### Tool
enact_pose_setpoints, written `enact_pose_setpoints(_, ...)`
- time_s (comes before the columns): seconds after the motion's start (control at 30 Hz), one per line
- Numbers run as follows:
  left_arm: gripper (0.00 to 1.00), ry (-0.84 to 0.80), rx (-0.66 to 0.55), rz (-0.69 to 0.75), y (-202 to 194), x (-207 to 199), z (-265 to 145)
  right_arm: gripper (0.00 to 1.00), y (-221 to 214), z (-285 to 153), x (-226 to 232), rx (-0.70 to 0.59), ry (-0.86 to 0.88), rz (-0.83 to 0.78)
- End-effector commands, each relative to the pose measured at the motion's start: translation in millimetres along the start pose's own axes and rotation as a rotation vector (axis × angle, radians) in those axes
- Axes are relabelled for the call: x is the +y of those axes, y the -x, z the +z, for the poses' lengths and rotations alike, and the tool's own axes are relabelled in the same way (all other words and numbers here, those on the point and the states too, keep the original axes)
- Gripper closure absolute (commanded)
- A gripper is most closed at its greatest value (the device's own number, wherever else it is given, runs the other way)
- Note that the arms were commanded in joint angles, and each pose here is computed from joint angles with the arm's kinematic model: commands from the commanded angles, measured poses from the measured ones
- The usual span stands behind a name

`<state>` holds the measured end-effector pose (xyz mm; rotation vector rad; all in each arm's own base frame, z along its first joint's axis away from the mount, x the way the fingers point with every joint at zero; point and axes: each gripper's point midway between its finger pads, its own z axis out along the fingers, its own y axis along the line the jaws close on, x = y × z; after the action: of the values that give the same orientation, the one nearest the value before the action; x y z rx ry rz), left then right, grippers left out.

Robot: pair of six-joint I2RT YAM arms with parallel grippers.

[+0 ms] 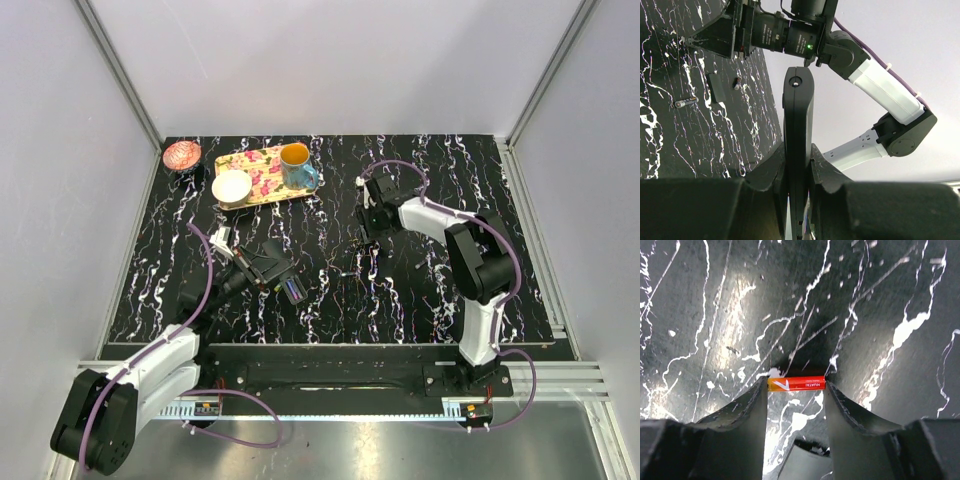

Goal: Load the batteries into the remote control
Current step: Pick up the battery from the center of the board.

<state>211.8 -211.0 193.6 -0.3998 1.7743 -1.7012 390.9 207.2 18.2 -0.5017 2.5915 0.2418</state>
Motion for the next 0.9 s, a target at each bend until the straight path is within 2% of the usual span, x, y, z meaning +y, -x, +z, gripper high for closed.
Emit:
enact_pose_setpoints(0.0, 1.00, -0.090, -0.002, 0.063, 2.9, -23.9, -0.1, 0.63, 16.5, -35.7, 9.9, -0.084, 0.012, 0.120)
enact_pose_setpoints(0.1, 1.00, -0.091, -0.006, 0.060, 3.2, -24.1, -0.2, 0.67, 30.9, -54.6, 12.4, -0.145, 0.003, 0.251)
enact_pose_setpoints(0.13, 1.00, -0.091, -0.006, 0.060, 3.2, -24.1, -0.2, 0.73, 35.3, -58.7, 10.1, -0.164, -0.025, 0.360)
enact_pose_setpoints(0.17, 1.00, -0.092, -0.006, 0.061, 3.3, -24.5, -0.4, 0.87, 38.0, -62.2, 8.8, -0.175, -0.035, 0.411)
enact_pose_setpoints(0.2, 1.00, -0.093, -0.009, 0.061, 4.0, -24.8, -0.5, 0.95, 40.1, -68.4, 11.3, -0.181, -0.032, 0.444)
enact_pose_setpoints(0.23, 1.00, -0.097, -0.008, 0.063, 3.9, -26.2, -0.6, 1.00, 42.7, -71.9, 10.3, -0.188, -0.050, 0.567)
enact_pose_setpoints(0.47, 1.00, -0.119, -0.012, 0.063, 3.8, -32.7, -3.0, 1.00, 42.0, -81.8, 28.0, -0.202, 0.030, 1.034)
enact_pose_setpoints(0.6, 1.00, -0.118, -0.018, 0.059, 3.8, -31.7, -4.2, 1.00, 22.0, -93.7, 14.6, -0.228, -0.159, 1.289)
enact_pose_setpoints(0.67, 1.00, -0.116, -0.021, 0.057, 4.2, -30.9, -4.0, 1.00, 19.2, -97.6, 10.2, -0.247, -0.231, 1.326)
enact_pose_setpoints(0.87, 1.00, -0.110, -0.018, 0.050, 4.0, -28.1, -2.7, 1.00, -16.2, -68.5, 17.3, -0.088, -0.349, 1.380)
